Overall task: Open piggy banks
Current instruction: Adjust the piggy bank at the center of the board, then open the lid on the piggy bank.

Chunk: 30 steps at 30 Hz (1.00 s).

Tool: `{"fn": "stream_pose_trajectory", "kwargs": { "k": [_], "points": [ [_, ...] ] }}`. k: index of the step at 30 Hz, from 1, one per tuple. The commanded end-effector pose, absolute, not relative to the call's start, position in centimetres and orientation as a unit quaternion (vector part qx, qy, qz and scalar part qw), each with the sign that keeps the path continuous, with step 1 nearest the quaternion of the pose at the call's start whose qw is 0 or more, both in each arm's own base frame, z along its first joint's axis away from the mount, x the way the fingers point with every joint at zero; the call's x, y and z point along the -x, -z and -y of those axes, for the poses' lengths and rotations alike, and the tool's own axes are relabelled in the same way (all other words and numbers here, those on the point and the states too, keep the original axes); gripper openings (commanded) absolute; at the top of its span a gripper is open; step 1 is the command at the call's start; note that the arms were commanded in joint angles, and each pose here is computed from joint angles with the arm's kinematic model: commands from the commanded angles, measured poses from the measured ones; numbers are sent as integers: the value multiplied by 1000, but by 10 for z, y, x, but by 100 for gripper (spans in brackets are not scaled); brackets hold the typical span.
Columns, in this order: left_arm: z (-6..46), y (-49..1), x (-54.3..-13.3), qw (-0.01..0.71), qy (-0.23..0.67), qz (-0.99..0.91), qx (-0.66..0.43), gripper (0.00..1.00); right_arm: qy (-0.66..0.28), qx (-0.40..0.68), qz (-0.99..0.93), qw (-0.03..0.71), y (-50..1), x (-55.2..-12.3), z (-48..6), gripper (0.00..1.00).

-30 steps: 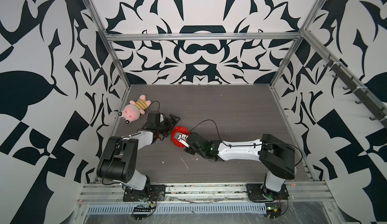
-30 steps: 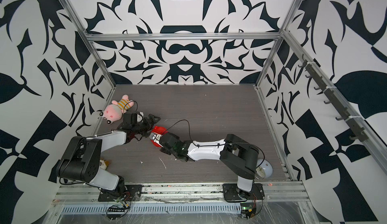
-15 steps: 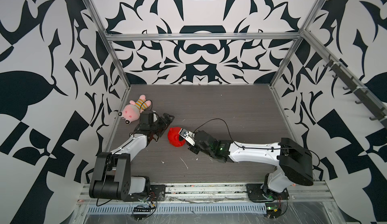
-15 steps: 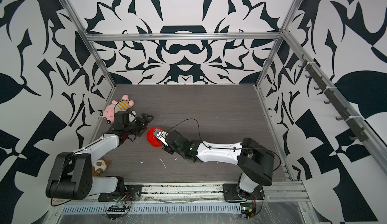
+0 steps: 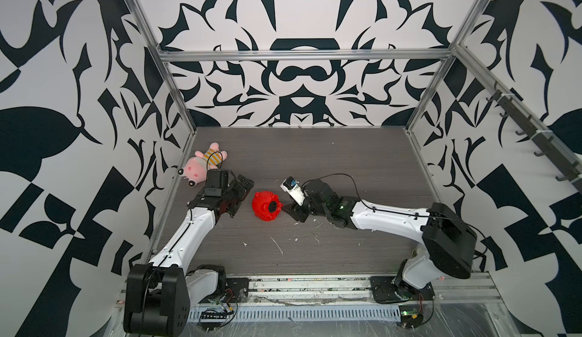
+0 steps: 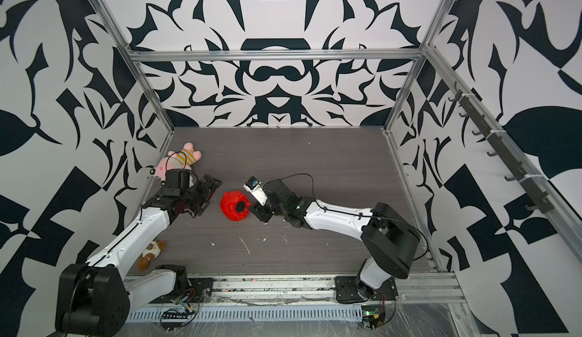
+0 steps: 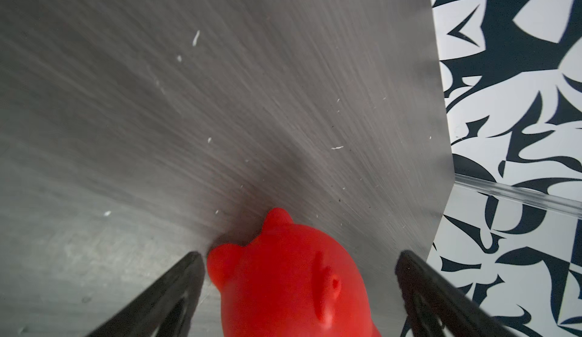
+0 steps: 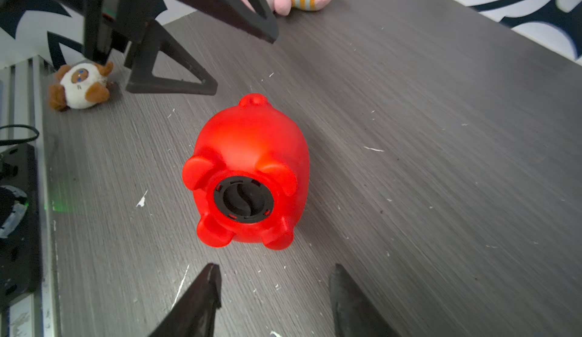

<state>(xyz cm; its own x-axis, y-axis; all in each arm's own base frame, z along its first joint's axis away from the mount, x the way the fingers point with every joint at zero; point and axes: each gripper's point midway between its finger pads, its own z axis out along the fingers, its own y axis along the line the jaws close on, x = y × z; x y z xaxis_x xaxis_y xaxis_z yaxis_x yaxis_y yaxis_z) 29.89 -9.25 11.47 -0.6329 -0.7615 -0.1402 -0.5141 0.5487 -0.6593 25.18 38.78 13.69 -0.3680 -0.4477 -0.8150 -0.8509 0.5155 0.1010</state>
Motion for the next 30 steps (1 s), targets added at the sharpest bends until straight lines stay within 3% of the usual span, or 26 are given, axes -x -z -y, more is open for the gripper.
{"fn": "stream_pose_trajectory", "kwargs": {
  "k": [1, 3, 6, 8, 13, 30],
  "points": [
    [94, -94, -273, 159, 261, -839, 450, 99, -291, 435, -756, 392, -154, -251, -407, 56],
    [98, -90, -268, 138, 255, -836, 466, 99, -299, 444, -742, 404, -154, -250, -410, 49],
    [107, -92, -271, 127, 264, -833, 470, 99, -304, 453, -729, 413, -151, -251, -416, 30],
    [111, -93, -274, 126, 266, -833, 469, 99, -307, 462, -720, 417, -148, -250, -421, 25],
    [116, -91, -280, 123, 275, -831, 468, 99, -280, 481, -699, 449, -146, -251, -433, 22],
    [125, -86, -292, 122, 302, -820, 470, 100, -176, 463, -696, 519, -128, -277, -438, 27]
  ]
}}
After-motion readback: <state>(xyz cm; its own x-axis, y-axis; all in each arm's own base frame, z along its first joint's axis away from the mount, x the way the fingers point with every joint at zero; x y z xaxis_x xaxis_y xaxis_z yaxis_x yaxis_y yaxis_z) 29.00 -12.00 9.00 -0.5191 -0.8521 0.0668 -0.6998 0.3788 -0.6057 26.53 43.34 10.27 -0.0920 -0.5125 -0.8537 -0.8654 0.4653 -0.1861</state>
